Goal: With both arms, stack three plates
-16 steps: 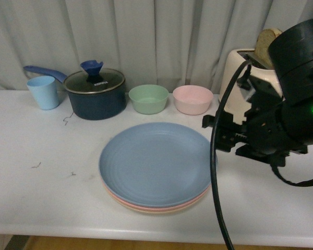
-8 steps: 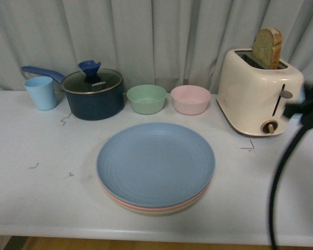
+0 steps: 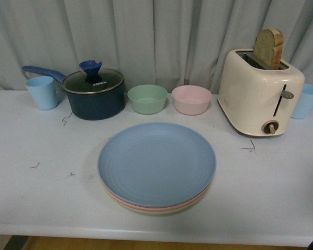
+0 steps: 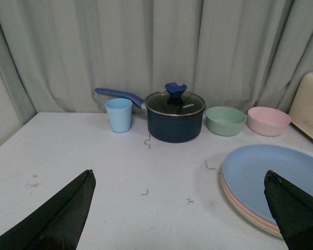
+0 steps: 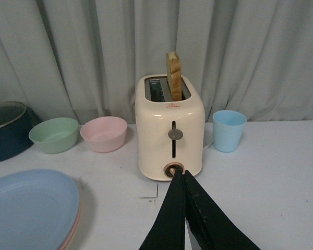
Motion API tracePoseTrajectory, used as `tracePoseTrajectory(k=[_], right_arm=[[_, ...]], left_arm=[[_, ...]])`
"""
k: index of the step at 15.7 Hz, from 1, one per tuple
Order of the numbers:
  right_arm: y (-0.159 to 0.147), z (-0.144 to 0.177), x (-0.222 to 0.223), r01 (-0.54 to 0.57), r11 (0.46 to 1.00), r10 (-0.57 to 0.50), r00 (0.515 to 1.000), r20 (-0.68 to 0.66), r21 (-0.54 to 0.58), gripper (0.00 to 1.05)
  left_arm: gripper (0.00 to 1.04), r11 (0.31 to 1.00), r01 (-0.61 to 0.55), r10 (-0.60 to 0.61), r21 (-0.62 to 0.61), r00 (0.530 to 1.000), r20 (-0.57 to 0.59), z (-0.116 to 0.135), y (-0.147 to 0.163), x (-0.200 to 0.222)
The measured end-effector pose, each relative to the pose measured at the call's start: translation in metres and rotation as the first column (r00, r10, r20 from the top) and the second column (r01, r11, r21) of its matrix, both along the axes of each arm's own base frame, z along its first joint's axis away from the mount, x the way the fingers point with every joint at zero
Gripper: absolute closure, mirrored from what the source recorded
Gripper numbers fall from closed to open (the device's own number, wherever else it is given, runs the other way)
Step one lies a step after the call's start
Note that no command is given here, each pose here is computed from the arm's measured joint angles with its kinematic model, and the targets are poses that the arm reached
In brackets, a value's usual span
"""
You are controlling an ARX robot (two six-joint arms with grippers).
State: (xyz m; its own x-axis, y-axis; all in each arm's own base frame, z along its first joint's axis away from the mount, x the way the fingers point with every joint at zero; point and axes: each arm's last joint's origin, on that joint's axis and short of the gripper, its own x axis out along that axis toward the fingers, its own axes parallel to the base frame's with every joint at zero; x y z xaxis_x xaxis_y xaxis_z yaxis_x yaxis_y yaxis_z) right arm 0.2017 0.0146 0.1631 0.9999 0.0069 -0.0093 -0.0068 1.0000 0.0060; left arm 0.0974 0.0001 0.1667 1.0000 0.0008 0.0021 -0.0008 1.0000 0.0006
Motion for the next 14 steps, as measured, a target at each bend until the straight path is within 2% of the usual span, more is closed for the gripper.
tracePoseTrajectory(k=[3, 5, 14], right_arm=[[-0.009, -0.002, -0.016, -0.007, 1.000, 0.007, 1.000, -0.013, -0.001, 1.03], [-0.016, -0.001, -0.026, 0.025, 1.000, -0.025, 1.000, -0.007, 0.000, 1.03], [-0.015, 0.001, -0.062, 0.014, 1.000, -0.014, 1.000, 0.000, 0.000, 1.03]], left_arm=[[0.07, 1.000, 0.000, 0.000, 0.000, 1.000, 0.000, 0.000, 0.000, 0.000], [0.07, 1.000, 0.000, 0.000, 0.000, 1.000, 0.000, 0.000, 0.000, 0.000], [0.07, 1.000, 0.000, 0.000, 0.000, 1.000, 0.000, 0.000, 0.000, 0.000]])
